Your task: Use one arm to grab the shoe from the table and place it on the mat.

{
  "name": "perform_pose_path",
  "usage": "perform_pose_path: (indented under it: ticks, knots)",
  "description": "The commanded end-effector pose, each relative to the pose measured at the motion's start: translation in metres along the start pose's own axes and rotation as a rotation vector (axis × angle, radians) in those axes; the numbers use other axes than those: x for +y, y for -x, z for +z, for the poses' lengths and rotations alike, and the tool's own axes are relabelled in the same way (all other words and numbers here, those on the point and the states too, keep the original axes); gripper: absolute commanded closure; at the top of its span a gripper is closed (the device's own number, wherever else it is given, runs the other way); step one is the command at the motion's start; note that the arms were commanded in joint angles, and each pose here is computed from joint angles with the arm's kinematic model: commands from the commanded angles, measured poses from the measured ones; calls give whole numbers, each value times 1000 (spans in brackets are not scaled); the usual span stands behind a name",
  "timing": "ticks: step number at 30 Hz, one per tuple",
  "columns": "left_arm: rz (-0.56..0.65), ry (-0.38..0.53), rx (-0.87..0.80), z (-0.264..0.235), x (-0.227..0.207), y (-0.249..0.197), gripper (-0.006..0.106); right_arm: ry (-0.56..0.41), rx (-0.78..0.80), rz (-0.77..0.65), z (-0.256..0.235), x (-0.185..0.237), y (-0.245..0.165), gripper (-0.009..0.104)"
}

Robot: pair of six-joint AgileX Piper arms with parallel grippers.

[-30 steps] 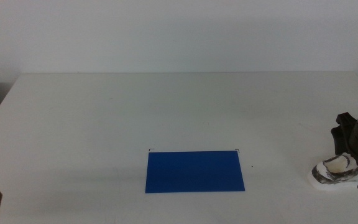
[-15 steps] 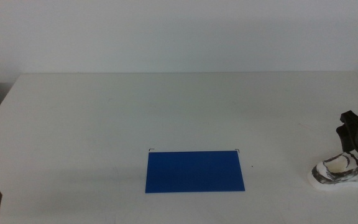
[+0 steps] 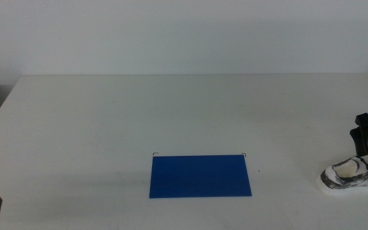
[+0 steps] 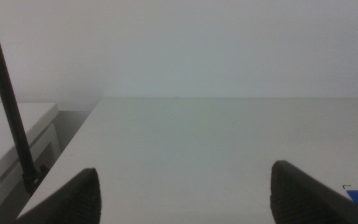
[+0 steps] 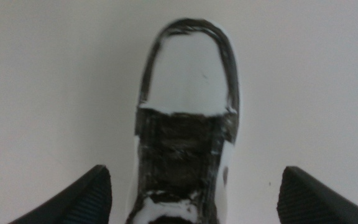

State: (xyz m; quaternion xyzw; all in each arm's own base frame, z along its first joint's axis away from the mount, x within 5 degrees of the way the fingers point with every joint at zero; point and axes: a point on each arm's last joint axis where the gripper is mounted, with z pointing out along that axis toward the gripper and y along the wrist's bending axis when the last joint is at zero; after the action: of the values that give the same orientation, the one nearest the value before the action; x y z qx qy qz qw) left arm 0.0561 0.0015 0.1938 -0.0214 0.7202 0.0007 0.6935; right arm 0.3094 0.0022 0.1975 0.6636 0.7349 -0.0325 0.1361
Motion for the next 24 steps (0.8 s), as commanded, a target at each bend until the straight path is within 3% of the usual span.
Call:
perform_pose_path:
  ticks: [1, 9, 20, 21, 22, 23, 24]
  knots:
    - [-25, -3, -83, -1, 0, 6, 7, 41, -11, 59, -18, 3, 7, 3]
    - [-25, -3, -83, -1, 0, 6, 7, 28, 15, 142, -12, 4, 3, 3]
    - [-25, -3, -83, -1, 0, 6, 7, -14, 48, 150, 8, 8, -5, 6]
    - [-25, -3, -83, -1, 0, 6, 7, -13, 47, 150, 7, 8, -4, 9]
    - [-25, -3, -83, -1, 0, 6, 7, -14, 47, 153, 7, 8, -4, 21]
    - [-25, -3, -83, -1, 0, 6, 7, -14, 53, 158, 7, 8, -5, 42]
    - [-25, -3, -83, -1, 0, 6, 7, -14, 53, 158, 7, 8, -5, 50]
